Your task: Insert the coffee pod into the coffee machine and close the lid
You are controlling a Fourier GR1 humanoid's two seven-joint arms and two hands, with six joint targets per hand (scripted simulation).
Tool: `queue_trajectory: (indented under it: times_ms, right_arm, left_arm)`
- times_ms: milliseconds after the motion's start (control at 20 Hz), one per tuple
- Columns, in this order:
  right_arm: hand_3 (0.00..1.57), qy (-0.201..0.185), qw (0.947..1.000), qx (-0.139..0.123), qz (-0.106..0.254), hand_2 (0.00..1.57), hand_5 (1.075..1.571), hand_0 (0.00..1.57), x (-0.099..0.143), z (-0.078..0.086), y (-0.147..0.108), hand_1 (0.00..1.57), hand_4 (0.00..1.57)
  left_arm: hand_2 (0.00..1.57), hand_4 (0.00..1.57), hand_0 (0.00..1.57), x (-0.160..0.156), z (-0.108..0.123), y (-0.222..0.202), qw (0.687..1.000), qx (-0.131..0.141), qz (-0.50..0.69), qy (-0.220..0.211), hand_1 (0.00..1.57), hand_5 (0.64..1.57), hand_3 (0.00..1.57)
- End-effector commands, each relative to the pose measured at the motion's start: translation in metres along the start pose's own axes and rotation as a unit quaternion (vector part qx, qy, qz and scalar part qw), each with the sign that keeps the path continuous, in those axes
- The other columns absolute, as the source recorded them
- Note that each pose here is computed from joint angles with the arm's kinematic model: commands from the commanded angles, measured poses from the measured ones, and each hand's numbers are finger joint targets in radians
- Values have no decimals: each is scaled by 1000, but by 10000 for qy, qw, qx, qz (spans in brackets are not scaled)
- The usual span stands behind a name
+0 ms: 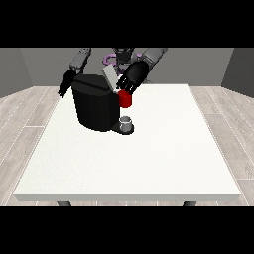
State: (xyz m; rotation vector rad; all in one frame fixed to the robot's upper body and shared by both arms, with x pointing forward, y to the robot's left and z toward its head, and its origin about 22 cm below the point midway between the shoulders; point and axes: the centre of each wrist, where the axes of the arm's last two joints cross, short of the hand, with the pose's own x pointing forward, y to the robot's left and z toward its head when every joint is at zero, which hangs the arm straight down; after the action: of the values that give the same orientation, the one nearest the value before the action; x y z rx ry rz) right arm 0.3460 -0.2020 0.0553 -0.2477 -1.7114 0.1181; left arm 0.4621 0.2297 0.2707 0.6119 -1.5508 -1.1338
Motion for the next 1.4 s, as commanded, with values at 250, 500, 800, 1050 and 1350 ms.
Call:
queue_trajectory:
  times_ms: [250, 500, 800, 1050, 1350]
  right_arm:
    - [0, -45, 10000, 37, -46, 0, 1571, 0, 3, -9, -21, 0, 165]
    - [0, -68, 9999, 15, -76, 0, 1571, 0, -3, 6, 5, 0, 104]
    - [0, -4, 9999, -135, 20, 0, 1571, 0, -6, -7, -10, 0, 0]
    - [0, 48, 10000, 21, 43, 0, 1571, 0, -2, 0, -8, 0, 0]
    - [0, -125, 9999, 47, -53, 0, 1571, 0, 18, -4, -2, 0, 0]
  left_arm:
    - [1258, 406, 1227, -4, 6, 17, 9997, 198, -66, -131, 1227, 1571, 1198]
    - [1245, 352, 1212, -9, 6, 12, 9992, 315, -175, -153, 1212, 1571, 1199]
    - [1255, 290, 1241, 17, 1, 23, 9978, 506, -294, -304, 1241, 1571, 1199]
    - [1225, 0, 1212, -8, 6, 14, 9953, 486, -840, 48, 1212, 1571, 1100]
    - [1146, 0, 1135, -23, 5, -5, 9948, 455, -909, 58, 1135, 1571, 998]
